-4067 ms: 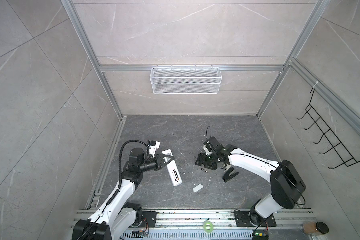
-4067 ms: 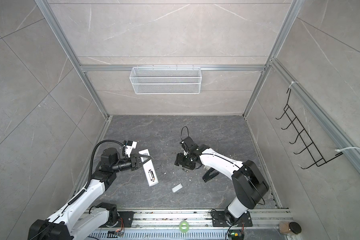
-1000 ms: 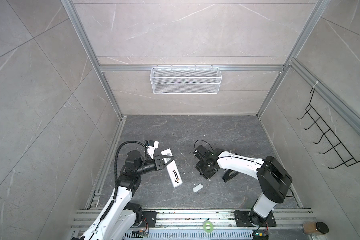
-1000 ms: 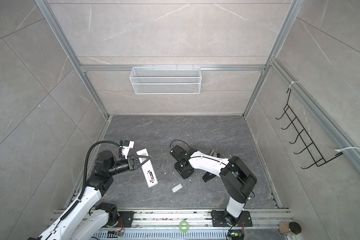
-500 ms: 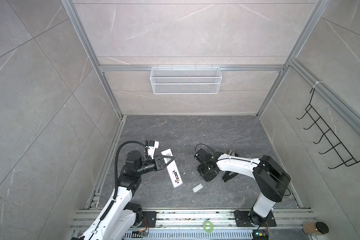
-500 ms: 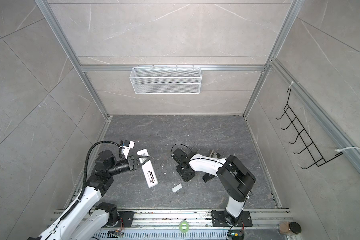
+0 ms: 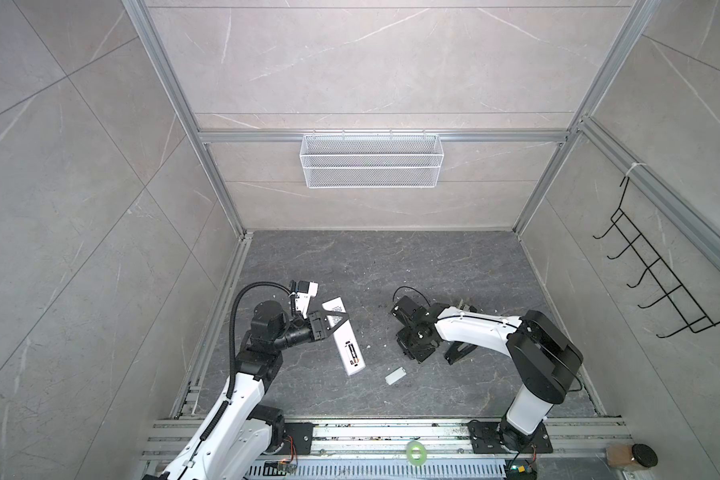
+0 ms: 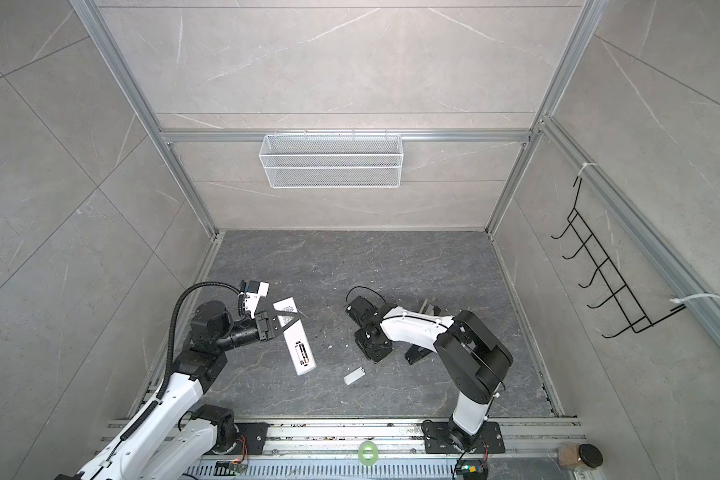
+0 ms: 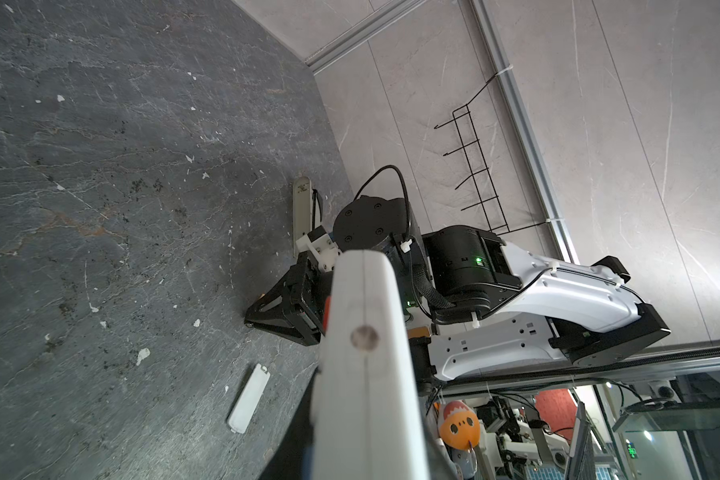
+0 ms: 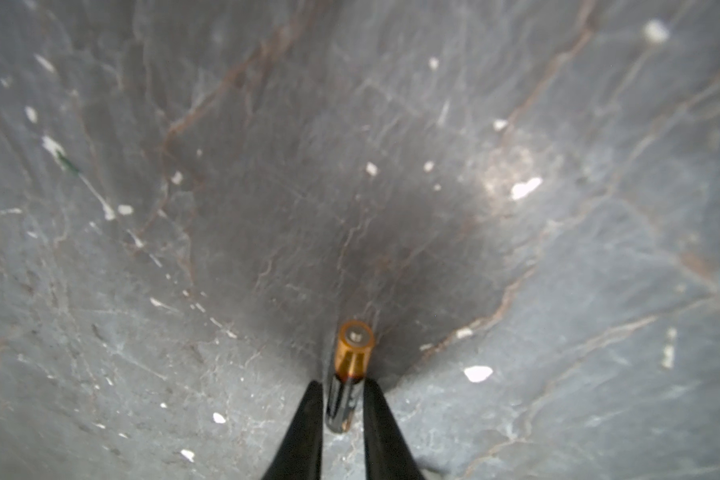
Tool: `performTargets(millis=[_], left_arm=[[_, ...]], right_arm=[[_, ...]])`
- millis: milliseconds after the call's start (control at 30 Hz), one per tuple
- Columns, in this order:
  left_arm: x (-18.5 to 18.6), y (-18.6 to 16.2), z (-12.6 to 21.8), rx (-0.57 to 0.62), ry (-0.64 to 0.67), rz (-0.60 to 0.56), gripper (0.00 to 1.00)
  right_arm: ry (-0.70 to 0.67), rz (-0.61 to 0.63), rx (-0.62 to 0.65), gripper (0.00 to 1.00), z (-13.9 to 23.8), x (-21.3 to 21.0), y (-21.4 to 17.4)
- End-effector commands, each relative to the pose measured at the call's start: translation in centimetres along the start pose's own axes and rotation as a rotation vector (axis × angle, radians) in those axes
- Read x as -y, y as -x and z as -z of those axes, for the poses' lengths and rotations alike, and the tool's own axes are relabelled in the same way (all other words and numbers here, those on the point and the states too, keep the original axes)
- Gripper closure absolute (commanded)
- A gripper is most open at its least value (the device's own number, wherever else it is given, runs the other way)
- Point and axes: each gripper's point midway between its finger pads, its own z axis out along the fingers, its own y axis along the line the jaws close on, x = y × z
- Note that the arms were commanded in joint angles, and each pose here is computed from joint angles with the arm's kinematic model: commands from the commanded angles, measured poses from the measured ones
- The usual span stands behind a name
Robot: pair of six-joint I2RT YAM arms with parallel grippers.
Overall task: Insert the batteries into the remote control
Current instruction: 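Close the right gripper on the AA battery, holding it upright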
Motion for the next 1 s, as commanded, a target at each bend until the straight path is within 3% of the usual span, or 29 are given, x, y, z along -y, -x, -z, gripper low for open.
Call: performTargets(millis=[0, 167, 400, 600, 733, 967], left_arm=[[1.5, 0.4, 0.2, 0.011, -0.039, -0.073, 1.0], [1.4, 0.4, 0.1, 0.009, -0.037, -0.068, 1.0], [1.0, 0.4, 0.0, 0.004, -0.031, -0.056, 1.0], [0.8, 0.6, -0.1, 0.007, -0.021, -0.052, 1.0], [0.6, 0.6, -0.1, 0.006, 0.001, -0.056, 1.0], [0.1, 0.6, -0.1, 0.002, 0.031, -0.052, 1.0]], right_arm=[[-0.181, 0.088, 0.022, 0.83, -2.0, 3.9, 1.0], [-0.225, 0.225, -0.002, 0.88, -0.9, 4.1, 0.9], [-0.231, 0.575, -0.03, 0.98, 0.5, 2.4, 1.1], [-0.261, 0.882, -0.053, 0.99, 0.3, 1.6, 1.4], [-0.238, 1.004, -0.082, 1.0, 0.0, 1.2, 1.2], [-0.211, 1.058, -0.112, 0.97, -0.1, 1.4, 0.8]])
